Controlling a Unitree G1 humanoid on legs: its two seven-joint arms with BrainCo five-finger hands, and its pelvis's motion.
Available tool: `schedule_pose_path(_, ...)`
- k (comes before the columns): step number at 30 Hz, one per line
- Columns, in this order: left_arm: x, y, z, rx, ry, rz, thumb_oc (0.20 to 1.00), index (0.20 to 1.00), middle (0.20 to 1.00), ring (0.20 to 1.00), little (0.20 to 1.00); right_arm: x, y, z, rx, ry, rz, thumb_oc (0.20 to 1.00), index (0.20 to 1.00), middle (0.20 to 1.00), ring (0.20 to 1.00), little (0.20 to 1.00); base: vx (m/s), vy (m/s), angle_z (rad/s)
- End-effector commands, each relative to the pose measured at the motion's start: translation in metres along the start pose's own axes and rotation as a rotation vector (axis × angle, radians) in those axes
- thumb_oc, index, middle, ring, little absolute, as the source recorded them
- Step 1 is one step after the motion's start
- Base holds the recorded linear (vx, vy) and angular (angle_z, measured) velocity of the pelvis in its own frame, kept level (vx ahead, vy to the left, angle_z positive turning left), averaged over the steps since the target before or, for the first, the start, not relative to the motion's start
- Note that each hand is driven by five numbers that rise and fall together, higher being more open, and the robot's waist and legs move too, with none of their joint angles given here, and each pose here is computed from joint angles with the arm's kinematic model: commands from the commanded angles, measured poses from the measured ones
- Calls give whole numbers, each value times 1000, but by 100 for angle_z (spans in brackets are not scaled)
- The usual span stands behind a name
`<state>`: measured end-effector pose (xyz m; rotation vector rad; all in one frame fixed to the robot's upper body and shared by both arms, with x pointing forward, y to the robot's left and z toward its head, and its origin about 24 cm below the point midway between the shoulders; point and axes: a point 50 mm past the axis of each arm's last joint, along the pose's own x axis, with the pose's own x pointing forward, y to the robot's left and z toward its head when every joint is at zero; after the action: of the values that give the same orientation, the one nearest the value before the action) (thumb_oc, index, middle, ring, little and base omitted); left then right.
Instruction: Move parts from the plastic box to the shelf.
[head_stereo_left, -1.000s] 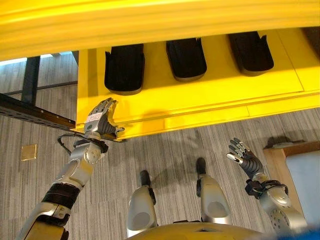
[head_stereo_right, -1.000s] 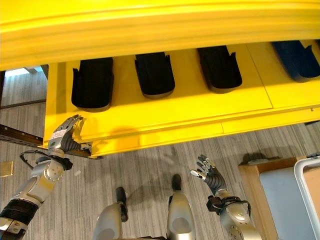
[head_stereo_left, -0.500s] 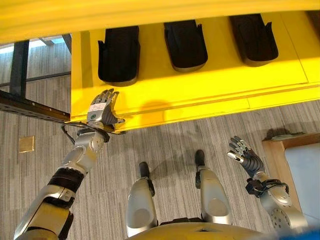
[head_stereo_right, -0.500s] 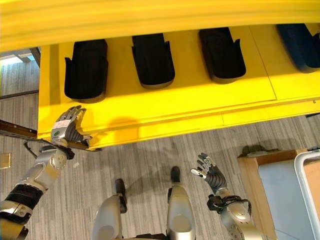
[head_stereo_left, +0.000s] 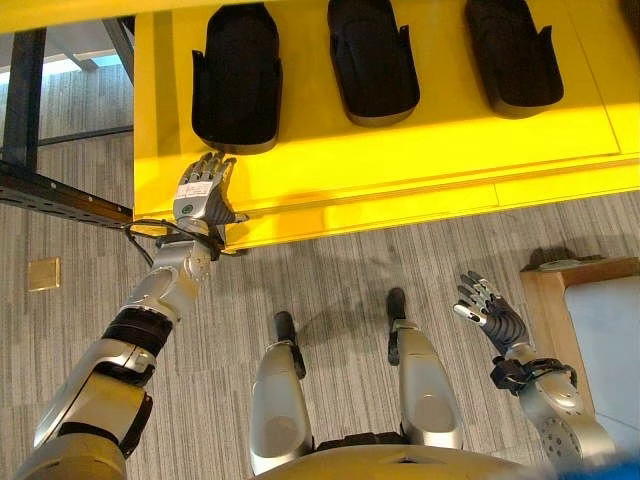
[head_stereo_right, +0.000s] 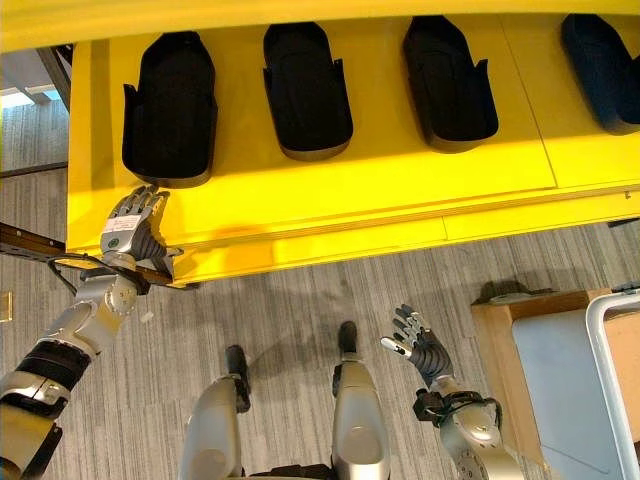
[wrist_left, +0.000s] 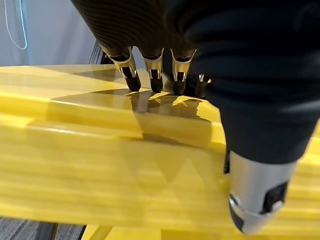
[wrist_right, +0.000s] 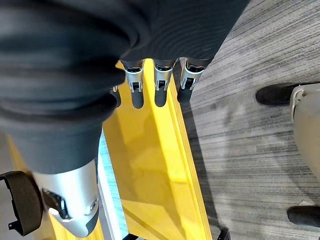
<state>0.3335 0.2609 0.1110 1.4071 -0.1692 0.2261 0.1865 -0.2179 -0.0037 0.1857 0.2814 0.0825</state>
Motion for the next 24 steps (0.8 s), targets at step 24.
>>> schedule_pose_path(24, 20, -5, 31, 51, -125, -78, 1000, 1000, 1000, 1000, 1000, -10, -1, 20, -52, -91, 41, 1000, 1000, 1000, 1000, 1000, 1, 0, -1)
